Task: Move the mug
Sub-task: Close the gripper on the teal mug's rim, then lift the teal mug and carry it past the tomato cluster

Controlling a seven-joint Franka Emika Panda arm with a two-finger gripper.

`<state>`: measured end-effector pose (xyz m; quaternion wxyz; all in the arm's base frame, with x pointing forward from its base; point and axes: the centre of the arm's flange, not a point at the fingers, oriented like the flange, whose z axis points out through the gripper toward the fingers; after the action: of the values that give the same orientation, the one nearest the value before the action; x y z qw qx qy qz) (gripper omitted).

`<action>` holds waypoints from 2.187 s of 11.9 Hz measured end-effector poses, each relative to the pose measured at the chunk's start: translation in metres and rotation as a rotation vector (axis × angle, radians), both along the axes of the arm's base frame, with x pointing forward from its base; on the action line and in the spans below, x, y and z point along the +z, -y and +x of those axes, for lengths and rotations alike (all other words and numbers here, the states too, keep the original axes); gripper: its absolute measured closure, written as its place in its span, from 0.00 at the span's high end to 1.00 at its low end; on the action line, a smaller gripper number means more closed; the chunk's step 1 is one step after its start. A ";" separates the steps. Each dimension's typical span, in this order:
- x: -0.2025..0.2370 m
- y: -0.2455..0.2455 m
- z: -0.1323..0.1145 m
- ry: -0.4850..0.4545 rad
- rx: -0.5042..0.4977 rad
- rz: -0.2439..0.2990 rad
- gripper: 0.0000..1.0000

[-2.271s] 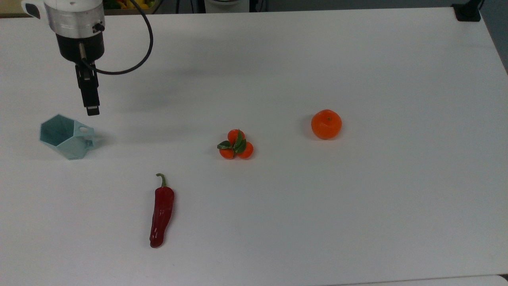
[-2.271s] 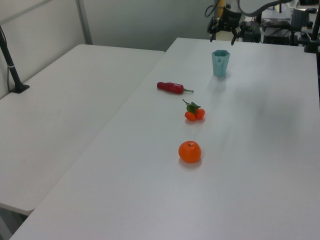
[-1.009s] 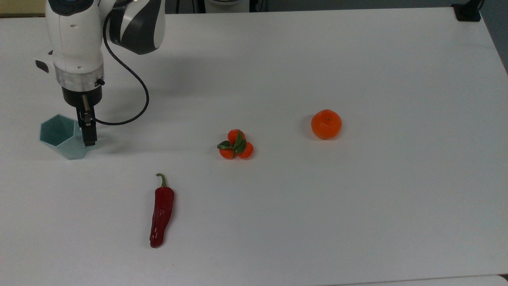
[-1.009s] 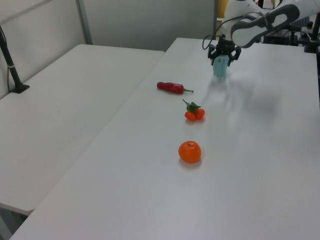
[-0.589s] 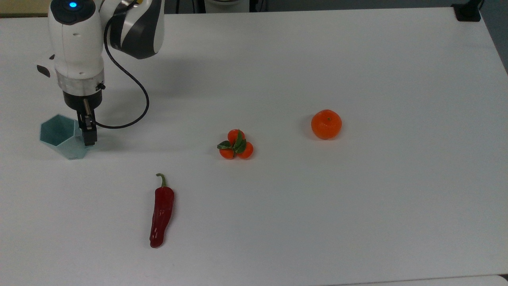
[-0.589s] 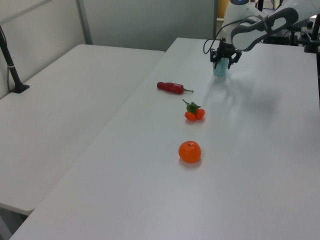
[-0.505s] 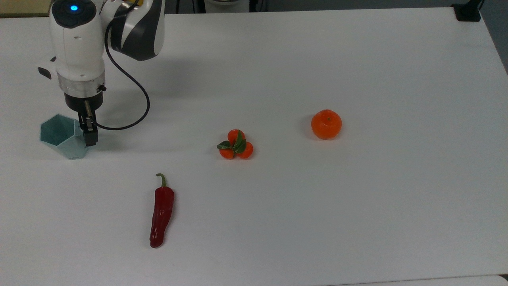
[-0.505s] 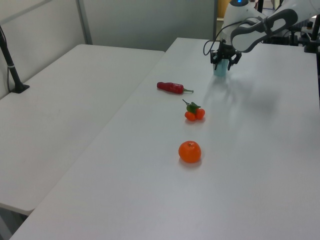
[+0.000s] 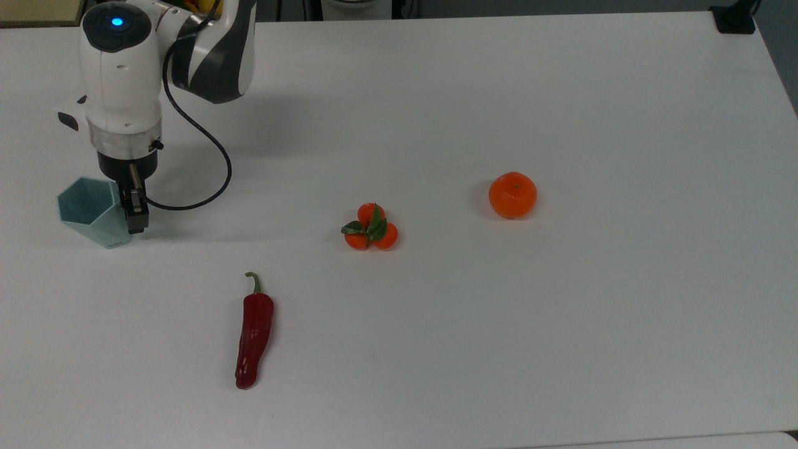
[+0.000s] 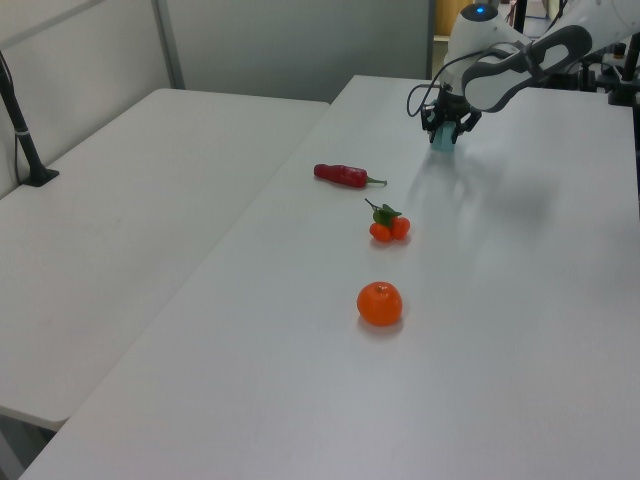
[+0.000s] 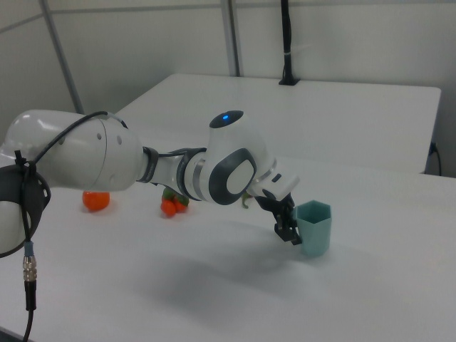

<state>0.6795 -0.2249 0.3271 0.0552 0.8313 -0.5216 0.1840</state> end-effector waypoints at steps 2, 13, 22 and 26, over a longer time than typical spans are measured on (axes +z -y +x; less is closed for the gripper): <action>-0.004 0.000 0.000 -0.012 0.013 -0.017 0.48; -0.009 0.003 0.000 -0.023 0.022 -0.032 0.23; 0.019 0.007 0.005 0.016 0.029 -0.061 0.23; 0.090 -0.019 0.003 0.057 0.074 -0.069 0.23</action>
<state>0.6824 -0.2055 0.4172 0.0624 0.8419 -0.4853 0.2274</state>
